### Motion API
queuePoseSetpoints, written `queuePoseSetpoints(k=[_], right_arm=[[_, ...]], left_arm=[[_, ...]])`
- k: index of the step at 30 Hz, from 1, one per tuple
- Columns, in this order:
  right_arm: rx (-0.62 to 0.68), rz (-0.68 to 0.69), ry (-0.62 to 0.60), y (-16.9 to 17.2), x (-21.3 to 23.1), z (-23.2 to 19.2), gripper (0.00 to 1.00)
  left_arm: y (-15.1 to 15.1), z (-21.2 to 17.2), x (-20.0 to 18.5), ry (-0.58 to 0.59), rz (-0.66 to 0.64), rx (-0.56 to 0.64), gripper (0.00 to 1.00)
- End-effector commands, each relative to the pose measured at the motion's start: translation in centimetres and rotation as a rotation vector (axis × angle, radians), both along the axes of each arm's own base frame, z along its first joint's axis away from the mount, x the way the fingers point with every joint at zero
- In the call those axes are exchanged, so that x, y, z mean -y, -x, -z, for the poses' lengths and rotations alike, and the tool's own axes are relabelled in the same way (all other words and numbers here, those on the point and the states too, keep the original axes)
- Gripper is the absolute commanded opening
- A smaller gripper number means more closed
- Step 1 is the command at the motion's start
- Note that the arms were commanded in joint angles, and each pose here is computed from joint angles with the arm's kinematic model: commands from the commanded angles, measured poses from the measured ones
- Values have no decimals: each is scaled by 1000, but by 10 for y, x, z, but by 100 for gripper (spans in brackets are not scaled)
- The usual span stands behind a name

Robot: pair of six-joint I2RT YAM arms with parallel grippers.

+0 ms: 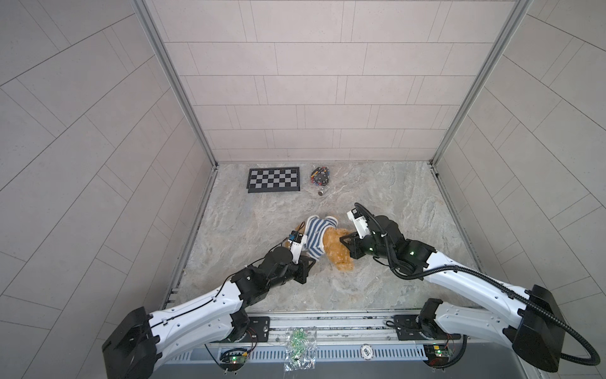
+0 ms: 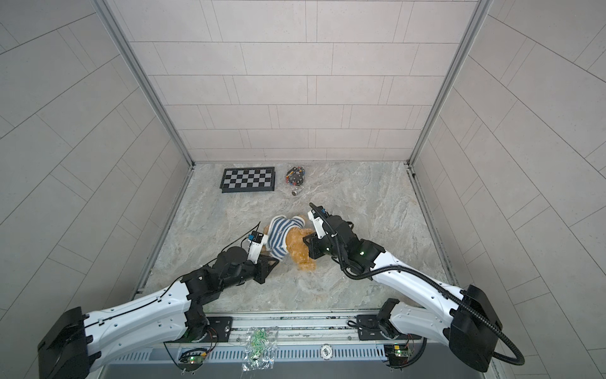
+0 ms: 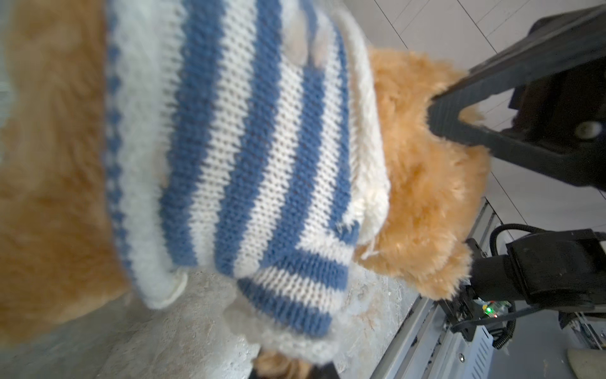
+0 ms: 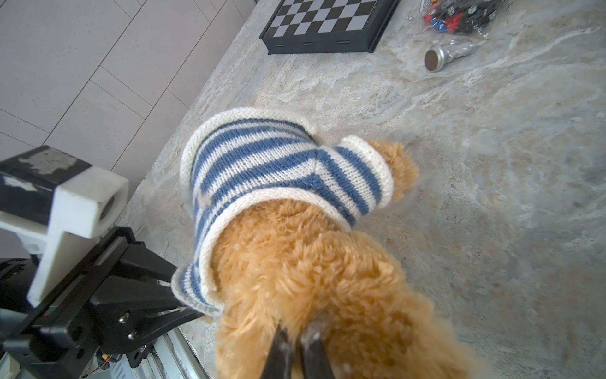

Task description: Dress the teddy bear

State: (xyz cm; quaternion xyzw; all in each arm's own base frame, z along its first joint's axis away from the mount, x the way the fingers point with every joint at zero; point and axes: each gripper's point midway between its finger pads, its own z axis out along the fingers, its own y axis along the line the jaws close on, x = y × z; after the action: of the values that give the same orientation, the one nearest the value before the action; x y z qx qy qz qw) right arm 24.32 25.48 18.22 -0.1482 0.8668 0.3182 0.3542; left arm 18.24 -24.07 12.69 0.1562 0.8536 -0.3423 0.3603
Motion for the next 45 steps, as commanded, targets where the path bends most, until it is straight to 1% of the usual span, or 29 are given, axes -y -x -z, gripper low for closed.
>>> queuePoseSetpoints(k=[1,5,6,8,10,14,17,22,23,29,36,45], right_arm=[[28,23,-35,-5,5,-11,14],[52,-11,6,-1,8,-11,26],[65,-25,15,1,8,-13,31],[95,-57,27,6,10,-17,40],[133,-101,33,12,11,-23,47],[208,-194,31,28,10,-31,56],[253,-218,32,35,14,-28,62],[263,-212,77,33,20,-18,65],[240,-221,98,36,21,-4,65],[227,-254,111,36,16,9,68],[241,-315,92,43,3,12,70],[217,-316,128,38,-3,27,71]], left_arm=[[1,-29,1,33,8,27,0],[6,-55,6,92,22,-3,0],[8,-62,8,95,32,-14,0],[11,-68,9,69,45,-54,0],[15,-69,9,16,62,-105,0],[22,-71,15,-52,109,-185,0],[22,-70,20,-60,121,-207,0],[20,-64,24,-70,125,-222,0],[20,-64,25,-70,124,-222,0],[16,-64,28,-89,125,-217,0],[11,-59,29,-121,127,-220,0],[9,-60,31,-114,126,-219,0]])
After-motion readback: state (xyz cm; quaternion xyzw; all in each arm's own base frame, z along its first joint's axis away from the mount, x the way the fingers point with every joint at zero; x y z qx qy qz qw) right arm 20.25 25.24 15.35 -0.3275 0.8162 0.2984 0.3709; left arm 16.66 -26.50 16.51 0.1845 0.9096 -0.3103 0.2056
